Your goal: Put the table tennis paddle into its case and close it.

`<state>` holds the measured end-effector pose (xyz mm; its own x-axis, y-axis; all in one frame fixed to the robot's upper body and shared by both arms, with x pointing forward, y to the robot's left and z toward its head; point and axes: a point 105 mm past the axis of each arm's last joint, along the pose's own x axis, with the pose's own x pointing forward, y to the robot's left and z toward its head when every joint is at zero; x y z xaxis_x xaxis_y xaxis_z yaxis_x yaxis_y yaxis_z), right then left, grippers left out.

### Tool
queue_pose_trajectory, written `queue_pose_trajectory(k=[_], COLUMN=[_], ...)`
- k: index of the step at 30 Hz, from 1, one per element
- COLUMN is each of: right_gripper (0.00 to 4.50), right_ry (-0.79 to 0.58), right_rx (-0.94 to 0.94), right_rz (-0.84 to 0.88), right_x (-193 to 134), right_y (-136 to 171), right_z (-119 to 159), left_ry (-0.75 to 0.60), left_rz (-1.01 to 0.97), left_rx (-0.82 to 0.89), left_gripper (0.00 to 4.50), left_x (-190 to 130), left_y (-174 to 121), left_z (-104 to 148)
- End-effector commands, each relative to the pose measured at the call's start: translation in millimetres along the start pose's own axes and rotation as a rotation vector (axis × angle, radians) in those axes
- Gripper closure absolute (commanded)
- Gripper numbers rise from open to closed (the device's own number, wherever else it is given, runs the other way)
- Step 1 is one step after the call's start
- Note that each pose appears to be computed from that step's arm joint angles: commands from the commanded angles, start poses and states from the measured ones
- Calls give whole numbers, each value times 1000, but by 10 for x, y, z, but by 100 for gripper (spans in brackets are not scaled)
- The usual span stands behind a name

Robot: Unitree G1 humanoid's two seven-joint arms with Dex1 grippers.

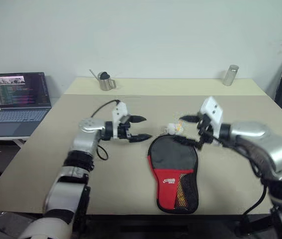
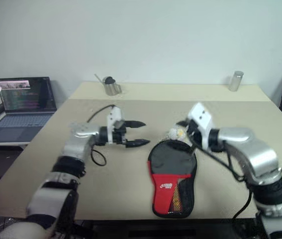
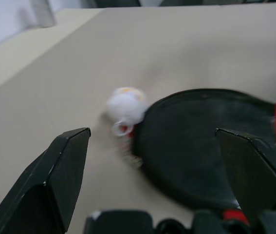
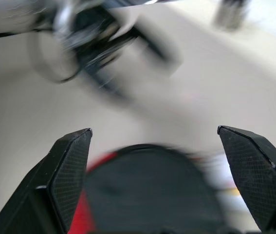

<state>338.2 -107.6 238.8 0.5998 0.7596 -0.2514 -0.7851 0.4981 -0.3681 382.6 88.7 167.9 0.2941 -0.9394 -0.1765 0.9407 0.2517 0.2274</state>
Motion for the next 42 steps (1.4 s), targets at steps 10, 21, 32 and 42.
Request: queue_pose_trajectory(k=[10,21,32,42], right_gripper=[0,0,0,0], right_ry=[266,469,449,403], right_rx=[-338,-740,-785,-827], right_rz=[-102,-55,-14,-81], right_x=[523,778,991,1229], right_y=[-765,-738,-526,-432], right_z=[-530,-925,-1027,-899], left_ry=[140,215,227,222], left_rz=[95,233,258,255], left_rx=[-161,-206,-189,-189], left_gripper=[2,2,2,2], left_x=[603,670,615,672], left_y=[-362,-422,-452,-522], left_z=[-630,-879,-877,-850])
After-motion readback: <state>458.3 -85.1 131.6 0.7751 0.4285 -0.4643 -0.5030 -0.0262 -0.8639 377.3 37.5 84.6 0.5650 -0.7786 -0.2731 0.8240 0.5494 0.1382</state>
